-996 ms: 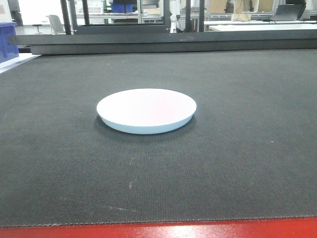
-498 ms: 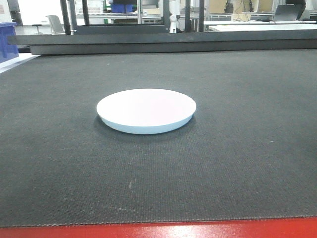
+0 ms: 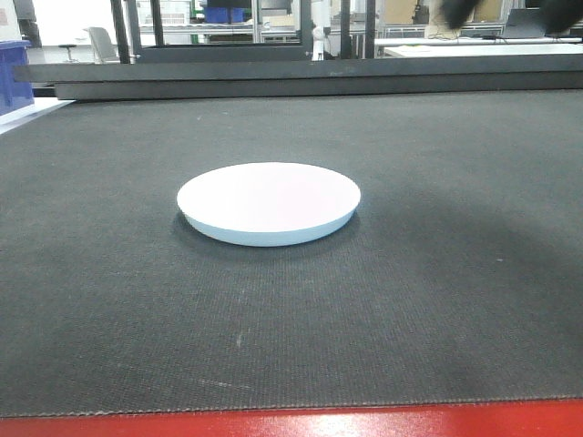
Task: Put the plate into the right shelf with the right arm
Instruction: 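Move the right gripper above the white plate on the table, then lower the right gripper and pinch the white plate's rim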
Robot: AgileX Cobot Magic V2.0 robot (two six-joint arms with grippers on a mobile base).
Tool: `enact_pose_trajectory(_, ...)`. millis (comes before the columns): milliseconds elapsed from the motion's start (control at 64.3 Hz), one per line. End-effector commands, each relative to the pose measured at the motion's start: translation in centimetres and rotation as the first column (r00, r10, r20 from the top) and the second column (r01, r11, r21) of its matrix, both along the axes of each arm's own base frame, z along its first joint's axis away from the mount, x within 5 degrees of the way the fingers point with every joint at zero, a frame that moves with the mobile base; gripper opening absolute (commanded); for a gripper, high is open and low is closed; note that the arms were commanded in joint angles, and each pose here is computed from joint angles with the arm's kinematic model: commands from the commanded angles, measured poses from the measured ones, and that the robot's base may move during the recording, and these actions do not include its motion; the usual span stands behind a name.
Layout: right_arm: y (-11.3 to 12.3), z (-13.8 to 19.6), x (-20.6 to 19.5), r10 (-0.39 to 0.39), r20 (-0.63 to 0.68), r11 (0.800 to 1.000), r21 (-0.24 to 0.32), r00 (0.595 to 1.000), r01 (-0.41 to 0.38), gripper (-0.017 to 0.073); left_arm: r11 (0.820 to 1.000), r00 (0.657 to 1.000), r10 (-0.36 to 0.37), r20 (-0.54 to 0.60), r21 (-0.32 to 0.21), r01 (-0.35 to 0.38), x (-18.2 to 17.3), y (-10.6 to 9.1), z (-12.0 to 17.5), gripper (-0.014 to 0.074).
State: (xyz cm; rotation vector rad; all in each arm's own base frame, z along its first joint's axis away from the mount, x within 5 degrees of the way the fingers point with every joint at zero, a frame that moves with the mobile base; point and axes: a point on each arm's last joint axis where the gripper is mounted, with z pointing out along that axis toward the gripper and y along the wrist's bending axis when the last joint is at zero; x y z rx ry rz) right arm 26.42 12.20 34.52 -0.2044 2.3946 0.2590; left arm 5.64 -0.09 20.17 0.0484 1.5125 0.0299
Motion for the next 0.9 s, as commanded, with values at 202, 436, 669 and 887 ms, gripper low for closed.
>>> enact_pose_trajectory(202, 6.6, -0.5, 5.9, -0.018, -0.064, 1.0, -0.001, 0.998, 0.018, 0.0623, 1.0, 0.996, 0.019, 0.091, -0.008, -0.019, -0.1, 0.2, 0.6, -0.0047)
enact_pose_trajectory(436, 8.1, -4.4, 9.3, -0.031, -0.13, 0.999, -0.044, 0.991, 0.026, 0.0623, 1.0, 0.996, 0.019, 0.091, -0.008, -0.019, -0.1, 0.2, 0.6, -0.0047)
enact_pose_trajectory(669, 8.8, -7.7, 11.6, -0.03, -0.116, 0.999, -0.031, 0.993, 0.027, 0.0623, 1.0, 0.996, 0.019, 0.091, -0.008, -0.019, -0.1, 0.2, 0.6, -0.0047)
enact_pose_trajectory(887, 8.6, -8.5, 12.5, -0.033, -0.092, 0.999, -0.024, 0.995, 0.031, 0.0575, 1.0, 0.996, 0.019, 0.091, -0.008, -0.019, -0.1, 0.2, 0.6, -0.0047)
